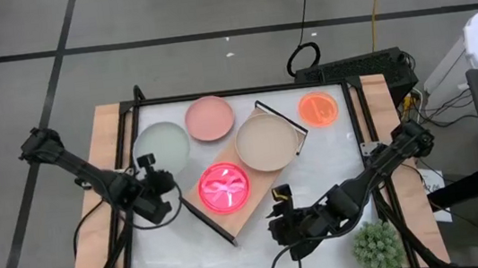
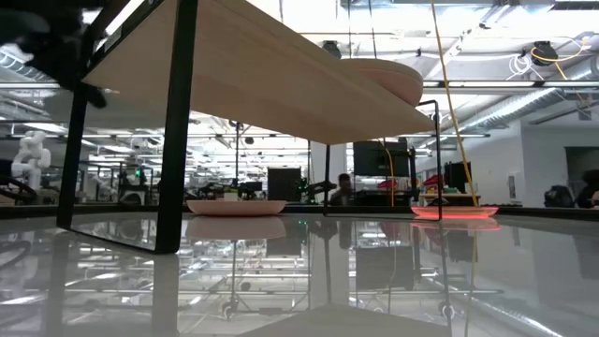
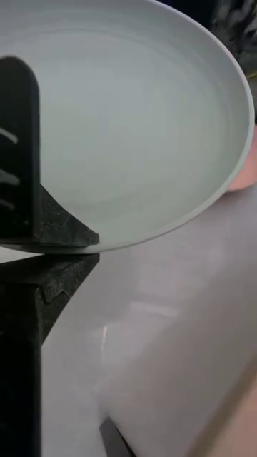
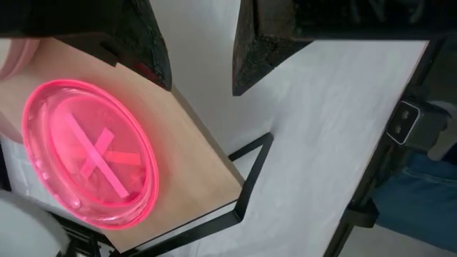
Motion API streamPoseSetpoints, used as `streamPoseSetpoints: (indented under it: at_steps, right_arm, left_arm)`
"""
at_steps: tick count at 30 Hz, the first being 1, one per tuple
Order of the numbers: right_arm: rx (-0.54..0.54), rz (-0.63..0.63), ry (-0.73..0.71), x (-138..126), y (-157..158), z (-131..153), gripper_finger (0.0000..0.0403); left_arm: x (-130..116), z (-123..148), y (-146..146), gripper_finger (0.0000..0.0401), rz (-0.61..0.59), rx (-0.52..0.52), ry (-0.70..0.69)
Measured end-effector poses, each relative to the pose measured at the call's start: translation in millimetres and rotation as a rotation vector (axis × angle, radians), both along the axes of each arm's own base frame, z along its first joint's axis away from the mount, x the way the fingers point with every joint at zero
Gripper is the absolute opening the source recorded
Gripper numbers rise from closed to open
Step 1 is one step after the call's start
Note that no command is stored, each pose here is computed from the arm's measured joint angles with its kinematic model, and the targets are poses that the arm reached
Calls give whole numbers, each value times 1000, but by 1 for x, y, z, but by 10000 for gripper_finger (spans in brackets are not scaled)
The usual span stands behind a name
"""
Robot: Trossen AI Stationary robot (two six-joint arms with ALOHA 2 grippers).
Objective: Place and stack plates onto a shelf
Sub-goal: Stack the big gray plate on top of the big brown plate on the shelf
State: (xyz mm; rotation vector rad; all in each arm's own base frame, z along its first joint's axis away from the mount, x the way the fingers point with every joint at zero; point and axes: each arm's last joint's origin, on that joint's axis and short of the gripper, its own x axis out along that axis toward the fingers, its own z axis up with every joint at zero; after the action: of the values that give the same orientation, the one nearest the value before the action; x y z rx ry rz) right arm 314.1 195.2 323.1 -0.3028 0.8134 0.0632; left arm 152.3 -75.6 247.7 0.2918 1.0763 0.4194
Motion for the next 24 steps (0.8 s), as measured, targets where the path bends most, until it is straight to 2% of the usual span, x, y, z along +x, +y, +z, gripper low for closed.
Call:
streamPoseSetpoints:
  at_steps: [14, 20, 24]
  right_arm:
    - [-1, 10, 2, -5, 3, 2, 130]
    - [-22, -26, -27, -8, 2, 6, 130]
    - [-6, -45, -30, -12, -1, 11, 130]
  left_arm:
    - [17, 69, 8, 10, -209, 111, -29]
    - [33, 104, 15, 10, -329, 145, -136]
    - [45, 118, 19, 10, -444, 183, -200]
